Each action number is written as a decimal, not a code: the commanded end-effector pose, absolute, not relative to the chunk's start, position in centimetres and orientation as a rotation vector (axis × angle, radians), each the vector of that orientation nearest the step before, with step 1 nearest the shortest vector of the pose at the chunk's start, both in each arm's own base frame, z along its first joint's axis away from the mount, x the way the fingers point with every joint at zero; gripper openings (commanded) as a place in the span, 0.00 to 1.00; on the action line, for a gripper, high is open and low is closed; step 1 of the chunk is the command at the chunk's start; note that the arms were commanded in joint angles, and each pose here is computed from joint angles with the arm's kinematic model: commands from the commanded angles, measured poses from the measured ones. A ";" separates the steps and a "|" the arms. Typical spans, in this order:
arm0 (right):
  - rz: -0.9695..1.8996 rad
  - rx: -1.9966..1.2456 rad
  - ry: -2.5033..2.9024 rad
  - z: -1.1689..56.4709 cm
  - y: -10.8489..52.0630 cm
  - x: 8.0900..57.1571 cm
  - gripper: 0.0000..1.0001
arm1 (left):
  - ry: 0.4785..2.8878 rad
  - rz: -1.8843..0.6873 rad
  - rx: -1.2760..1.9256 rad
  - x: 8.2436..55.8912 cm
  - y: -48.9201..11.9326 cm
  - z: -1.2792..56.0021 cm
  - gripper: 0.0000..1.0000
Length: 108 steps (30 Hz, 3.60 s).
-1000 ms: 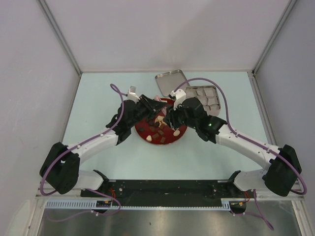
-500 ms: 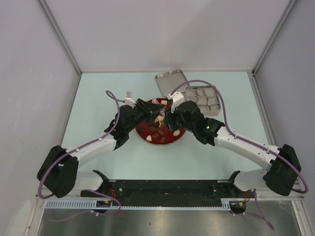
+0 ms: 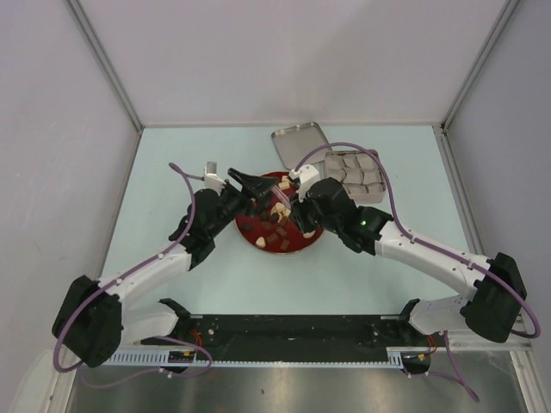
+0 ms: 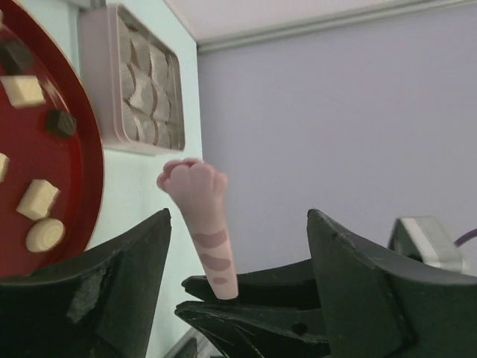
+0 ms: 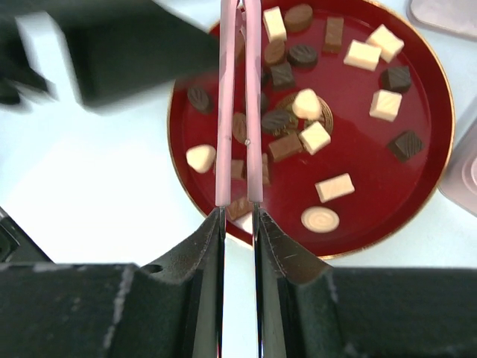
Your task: Pack the chocolate
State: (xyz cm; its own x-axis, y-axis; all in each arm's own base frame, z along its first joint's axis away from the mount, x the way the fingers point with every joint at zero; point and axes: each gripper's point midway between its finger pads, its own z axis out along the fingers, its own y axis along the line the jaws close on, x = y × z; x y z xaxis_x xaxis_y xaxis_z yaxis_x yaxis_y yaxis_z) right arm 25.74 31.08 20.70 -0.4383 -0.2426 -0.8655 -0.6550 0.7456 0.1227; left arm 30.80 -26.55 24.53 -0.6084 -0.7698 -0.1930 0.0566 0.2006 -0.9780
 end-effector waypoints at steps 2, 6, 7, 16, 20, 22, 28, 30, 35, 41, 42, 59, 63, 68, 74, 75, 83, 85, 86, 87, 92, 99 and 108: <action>0.510 -0.694 2.014 22.5 30.1 25.7 0.08 | 1.787 -1.090 -0.546 31.6 -20.8 23.9 0.84; 0.439 -0.693 2.097 21.3 28.8 25.6 0.10 | 1.806 -0.673 -0.396 30.6 -14.7 24.8 1.00; 0.426 -0.683 2.119 21.1 28.6 25.7 0.11 | 1.841 -0.528 -0.298 30.0 -13.1 24.1 1.00; 0.279 -0.658 2.324 17.1 26.3 25.7 0.20 | 1.731 -0.086 -0.097 26.4 -5.5 25.0 1.00; 0.230 -0.610 2.400 15.6 25.5 26.2 0.21 | 1.730 -0.053 -0.074 26.3 -5.2 24.5 1.00; 0.204 -0.586 2.444 14.6 25.0 26.5 0.22 | 1.735 -0.047 -0.065 26.5 -5.3 24.1 1.00; 0.148 -0.581 2.534 12.5 24.6 26.9 0.26 | 1.797 0.000 -0.031 27.4 -5.3 22.8 1.00; 0.123 -0.579 2.550 12.2 24.4 27.1 0.27 | 1.802 0.006 -0.030 27.5 -5.1 22.7 1.00; 0.102 -0.525 2.600 11.4 24.1 27.2 0.29 | 1.797 0.019 -0.038 27.5 -4.8 22.4 1.00; 0.099 -0.502 2.647 10.3 24.2 26.9 0.31 | 1.800 0.017 -0.032 27.6 -4.8 22.4 1.00; 0.094 -0.489 2.658 10.0 24.1 26.9 0.32 | 1.798 0.018 -0.034 27.6 -4.8 22.4 1.00; 0.187 -0.394 2.744 8.4 25.0 26.7 0.39 | 1.816 0.020 -0.025 27.7 -4.9 21.9 1.00; 0.217 -0.372 2.751 8.3 25.4 26.8 0.39 | 1.817 0.017 -0.024 27.7 -4.9 21.9 1.00; 0.257 -0.372 2.767 8.0 26.0 26.6 0.39 | 1.817 0.015 -0.025 27.6 -4.9 21.9 1.00; 0.257 -0.419 2.783 7.5 26.7 26.1 0.39 | 1.816 0.010 -0.024 27.6 -5.0 21.9 1.00; 0.252 -0.424 2.781 7.6 26.8 26.2 0.38 | 1.815 0.010 -0.025 27.6 -5.0 21.9 1.00; 0.163 -0.477 2.764 8.1 26.5 26.3 0.22 | 1.813 0.008 -0.029 27.5 -4.9 22.0 1.00; 0.154 -0.490 2.752 8.4 26.4 26.4 0.18 | 1.813 0.010 -0.030 27.5 -4.9 22.0 1.00; 0.157 -0.502 2.736 8.8 26.4 26.6 0.15 | 1.815 0.010 -0.030 27.5 -4.9 22.0 1.00; 0.154 -0.511 2.730 9.0 26.3 26.6 0.14 | 1.813 0.010 -0.030 27.5 -4.9 22.0 1.00; 0.157 -0.537 2.662 10.4 26.1 27.7 0.08 | 1.808 0.011 -0.039 27.4 -4.8 22.2 1.00; 0.248 -0.449 2.541 14.4 24.4 30.9 0.06 | 1.804 0.010 -0.059 27.2 -4.5 22.4 1.00; 0.155 -0.236 2.426 17.3 15.9 38.6 0.05 | 1.777 0.029 -0.089 27.0 -3.8 23.0 1.00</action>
State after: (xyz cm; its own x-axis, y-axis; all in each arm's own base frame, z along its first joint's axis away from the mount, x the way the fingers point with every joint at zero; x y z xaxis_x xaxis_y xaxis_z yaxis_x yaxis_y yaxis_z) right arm 34.81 18.22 13.40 -0.8345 -0.1616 -0.5268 -0.2297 0.9710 0.0660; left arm 27.03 -4.74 22.29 -0.2301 -0.0400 -0.9723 -0.0372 0.9988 -0.0322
